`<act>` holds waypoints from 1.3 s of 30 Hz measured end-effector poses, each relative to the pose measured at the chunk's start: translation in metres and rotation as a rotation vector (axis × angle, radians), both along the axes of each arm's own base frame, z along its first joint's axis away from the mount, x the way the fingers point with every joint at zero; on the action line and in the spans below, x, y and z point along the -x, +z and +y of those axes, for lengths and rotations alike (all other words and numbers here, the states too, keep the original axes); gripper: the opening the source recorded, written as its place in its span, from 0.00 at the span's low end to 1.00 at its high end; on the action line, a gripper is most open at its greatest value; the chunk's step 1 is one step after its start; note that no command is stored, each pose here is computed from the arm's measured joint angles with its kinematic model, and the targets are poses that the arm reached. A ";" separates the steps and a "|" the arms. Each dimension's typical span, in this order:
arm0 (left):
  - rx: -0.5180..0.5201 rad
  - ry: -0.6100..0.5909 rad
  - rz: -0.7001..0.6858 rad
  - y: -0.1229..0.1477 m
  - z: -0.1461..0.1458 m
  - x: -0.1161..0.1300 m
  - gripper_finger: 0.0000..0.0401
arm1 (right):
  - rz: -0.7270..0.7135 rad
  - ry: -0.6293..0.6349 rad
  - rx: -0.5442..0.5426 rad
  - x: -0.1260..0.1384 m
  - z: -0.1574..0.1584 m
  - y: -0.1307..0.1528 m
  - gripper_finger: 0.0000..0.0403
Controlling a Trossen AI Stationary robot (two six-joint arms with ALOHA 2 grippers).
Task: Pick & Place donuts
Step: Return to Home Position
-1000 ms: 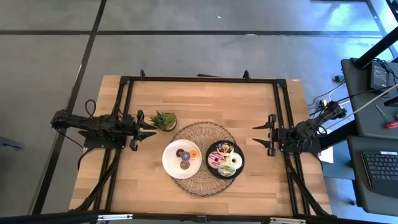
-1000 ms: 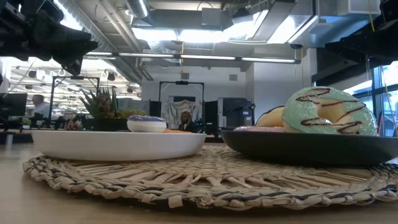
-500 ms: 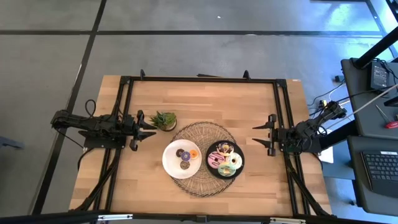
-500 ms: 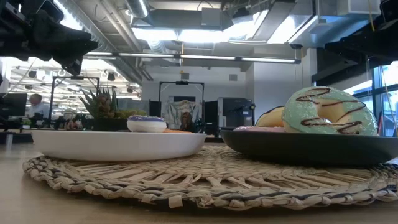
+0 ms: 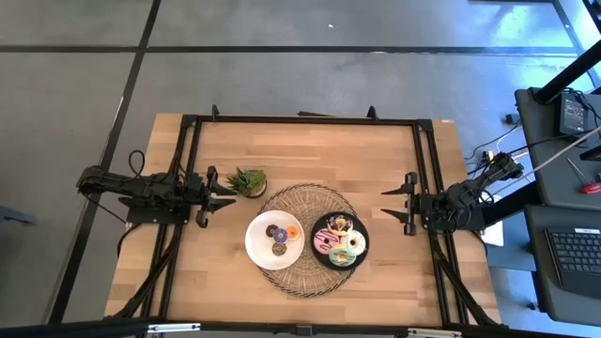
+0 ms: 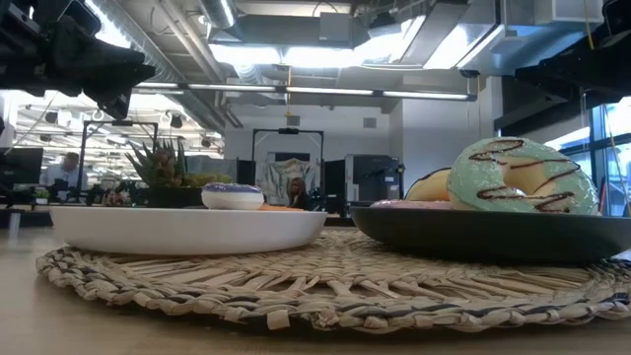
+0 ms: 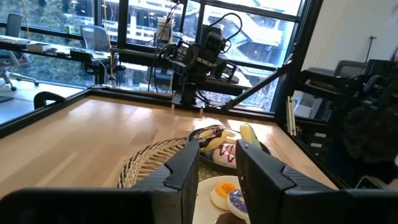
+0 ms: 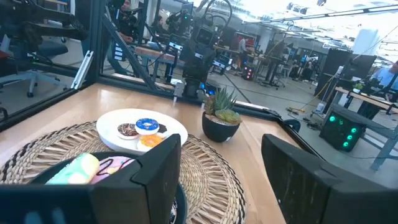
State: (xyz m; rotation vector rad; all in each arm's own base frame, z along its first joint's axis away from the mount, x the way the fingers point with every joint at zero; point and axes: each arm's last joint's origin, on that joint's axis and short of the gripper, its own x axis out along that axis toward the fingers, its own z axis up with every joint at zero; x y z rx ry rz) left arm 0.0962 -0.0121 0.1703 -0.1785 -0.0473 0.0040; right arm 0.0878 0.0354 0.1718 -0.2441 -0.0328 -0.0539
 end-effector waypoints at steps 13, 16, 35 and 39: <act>0.000 0.000 0.000 0.000 0.000 0.000 0.25 | 0.000 0.000 0.000 0.000 0.000 0.000 0.56; 0.000 0.000 0.000 0.000 0.000 0.000 0.25 | 0.000 0.000 0.000 0.000 0.000 0.000 0.56; 0.000 0.000 0.000 0.000 0.000 0.000 0.24 | 0.000 0.000 0.000 0.000 0.000 0.000 0.56; 0.000 0.000 0.000 0.000 0.000 0.000 0.25 | 0.000 0.000 0.000 0.000 0.000 0.000 0.56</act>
